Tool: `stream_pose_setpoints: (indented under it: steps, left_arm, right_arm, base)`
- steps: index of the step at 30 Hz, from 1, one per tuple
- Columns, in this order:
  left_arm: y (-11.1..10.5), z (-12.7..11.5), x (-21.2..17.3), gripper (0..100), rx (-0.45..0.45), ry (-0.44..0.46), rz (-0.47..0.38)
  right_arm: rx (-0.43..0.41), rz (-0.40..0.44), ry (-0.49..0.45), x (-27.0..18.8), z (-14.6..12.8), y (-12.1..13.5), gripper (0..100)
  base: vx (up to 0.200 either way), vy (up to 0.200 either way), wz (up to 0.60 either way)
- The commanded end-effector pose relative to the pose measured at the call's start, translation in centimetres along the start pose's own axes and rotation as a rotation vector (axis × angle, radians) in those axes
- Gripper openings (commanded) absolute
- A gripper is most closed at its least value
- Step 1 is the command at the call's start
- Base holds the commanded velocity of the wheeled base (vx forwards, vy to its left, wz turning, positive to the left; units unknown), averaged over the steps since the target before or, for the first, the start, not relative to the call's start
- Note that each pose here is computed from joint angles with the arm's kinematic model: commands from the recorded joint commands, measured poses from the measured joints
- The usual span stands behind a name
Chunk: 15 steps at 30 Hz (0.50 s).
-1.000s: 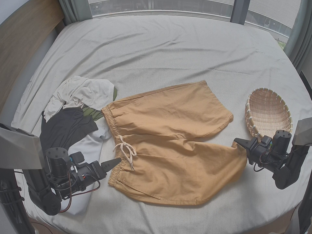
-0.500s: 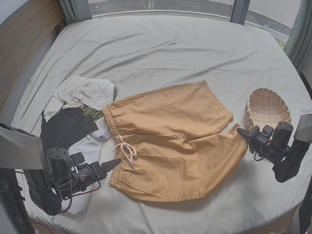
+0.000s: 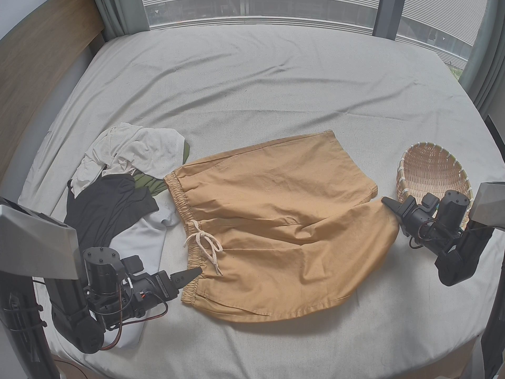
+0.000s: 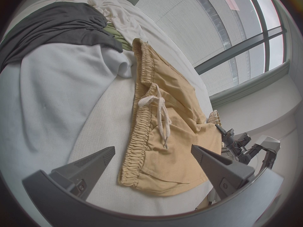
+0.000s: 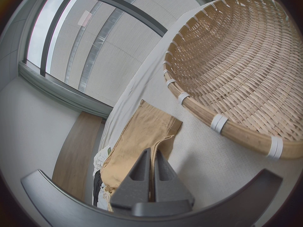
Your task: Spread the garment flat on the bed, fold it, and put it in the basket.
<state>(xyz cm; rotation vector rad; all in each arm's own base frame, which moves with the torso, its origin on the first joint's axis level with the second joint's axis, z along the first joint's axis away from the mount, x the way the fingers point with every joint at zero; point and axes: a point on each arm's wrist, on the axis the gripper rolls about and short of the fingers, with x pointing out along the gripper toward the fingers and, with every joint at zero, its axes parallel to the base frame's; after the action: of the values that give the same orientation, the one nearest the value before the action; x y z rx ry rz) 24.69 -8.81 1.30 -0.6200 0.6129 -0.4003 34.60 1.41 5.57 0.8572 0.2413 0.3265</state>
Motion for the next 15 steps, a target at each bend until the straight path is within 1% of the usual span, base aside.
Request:
stream_pose_setpoints:
  steps: [1, 3, 6, 7, 8, 9, 13, 15]
  left_arm:
    - [0.7, -0.8, 0.3, 100, -0.012, 0.037, 0.028]
    - [0.8, -1.0, 0.4, 100, -0.016, 0.045, 0.035]
    - [0.9, -1.0, 0.4, 100, -0.016, 0.046, 0.036]
    - [0.9, -1.1, 0.4, 100, -0.017, 0.048, 0.035]
    - [0.9, -1.1, 0.4, 100, -0.017, 0.048, 0.035]
    - [0.8, -1.1, 0.4, 100, -0.016, 0.05, 0.035]
    - [0.9, -1.1, 0.3, 100, -0.017, 0.05, 0.037]
    - [0.9, -1.1, 0.3, 100, -0.017, 0.05, 0.037]
  right_arm:
    - [-0.013, 0.001, -0.005, 0.2, 0.1, -0.3, 0]
    - [-0.019, 0.001, -0.005, 0.2, 0.1, -0.3, 0]
    - [-0.052, 0.003, -0.005, 0.1, 0.0, -0.1, 0]
    - [-0.06, 0.013, -0.008, 0.1, 0.1, 0.3, 100]
    - [-0.062, 0.019, -0.013, 0.0, 0.2, 0.5, 100]
    - [-0.075, 0.046, -0.03, -0.4, 0.7, 1.8, 100]
    - [-0.1, 0.116, -0.051, -1.4, 1.3, 4.7, 100]
    - [-0.101, 0.119, -0.051, -1.5, 1.4, 4.9, 100]
  base:
    - [0.0, 0.0, 0.0]
    - [0.0, 0.0, 0.0]
    - [0.0, 0.0, 0.0]
    - [0.0, 0.0, 0.0]
    - [0.0, 0.0, 0.0]
    - [0.0, 0.0, 0.0]
    - [0.0, 0.0, 0.0]
    - [0.0, 0.0, 0.0]
